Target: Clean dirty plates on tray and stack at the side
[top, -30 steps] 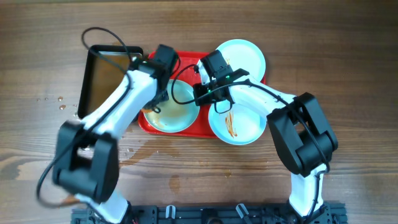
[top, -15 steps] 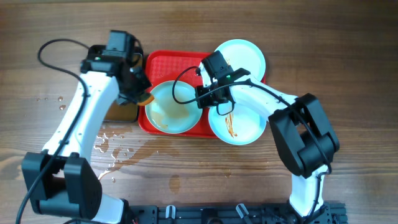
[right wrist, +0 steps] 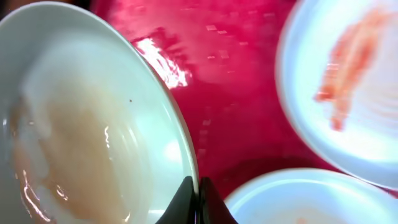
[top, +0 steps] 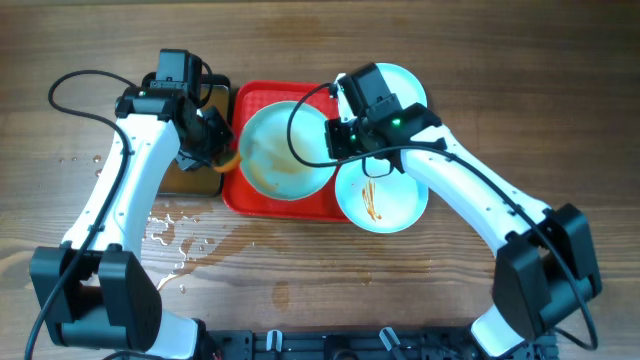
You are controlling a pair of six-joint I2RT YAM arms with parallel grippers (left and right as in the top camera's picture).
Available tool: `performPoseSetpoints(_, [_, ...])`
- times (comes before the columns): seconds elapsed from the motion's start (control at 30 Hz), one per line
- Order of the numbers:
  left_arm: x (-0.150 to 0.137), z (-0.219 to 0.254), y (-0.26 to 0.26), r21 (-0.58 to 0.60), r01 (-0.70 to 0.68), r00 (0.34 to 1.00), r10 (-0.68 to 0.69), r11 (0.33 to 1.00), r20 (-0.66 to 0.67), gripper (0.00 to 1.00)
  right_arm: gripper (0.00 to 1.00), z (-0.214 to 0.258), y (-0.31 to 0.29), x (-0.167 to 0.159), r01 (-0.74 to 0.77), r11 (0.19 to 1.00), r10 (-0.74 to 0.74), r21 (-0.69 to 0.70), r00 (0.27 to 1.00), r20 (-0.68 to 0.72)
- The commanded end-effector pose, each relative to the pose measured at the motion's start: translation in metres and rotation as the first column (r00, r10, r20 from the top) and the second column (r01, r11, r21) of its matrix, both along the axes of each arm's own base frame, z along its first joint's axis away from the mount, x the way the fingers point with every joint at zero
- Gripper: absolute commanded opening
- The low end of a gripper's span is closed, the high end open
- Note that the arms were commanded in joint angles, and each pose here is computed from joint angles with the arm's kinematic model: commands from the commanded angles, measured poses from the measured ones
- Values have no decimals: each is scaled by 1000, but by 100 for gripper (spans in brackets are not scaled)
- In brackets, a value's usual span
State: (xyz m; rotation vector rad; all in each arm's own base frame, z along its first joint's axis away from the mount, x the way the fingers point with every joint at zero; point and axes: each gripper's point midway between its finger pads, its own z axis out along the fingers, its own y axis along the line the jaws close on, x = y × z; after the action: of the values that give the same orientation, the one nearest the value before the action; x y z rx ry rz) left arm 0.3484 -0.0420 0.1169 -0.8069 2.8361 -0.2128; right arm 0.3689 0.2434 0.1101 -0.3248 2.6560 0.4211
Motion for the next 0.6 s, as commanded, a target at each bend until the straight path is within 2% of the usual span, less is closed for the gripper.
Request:
performPoseSetpoints(0.0, [4,3,20,102,-29,999,27,994,22,4,4,8,-30,12,115,981,-98,-156,989,110])
performPoseSetpoints(0.23, [7,2,40,137,-36,999,33,990,26,4,4,22,-52,24,123,945,-63,-304,978,198])
performPoseSetpoints(0.37, [8,1,52,148,-56,998,53,987,26,4,4,51,-60,32,170,914,-73,-368,962,263])
performPoseSetpoints(0.57, [4,-4,66,149,-95,995,93,984,17,4,4,104,-47,37,181,826,74,-534,905,420])
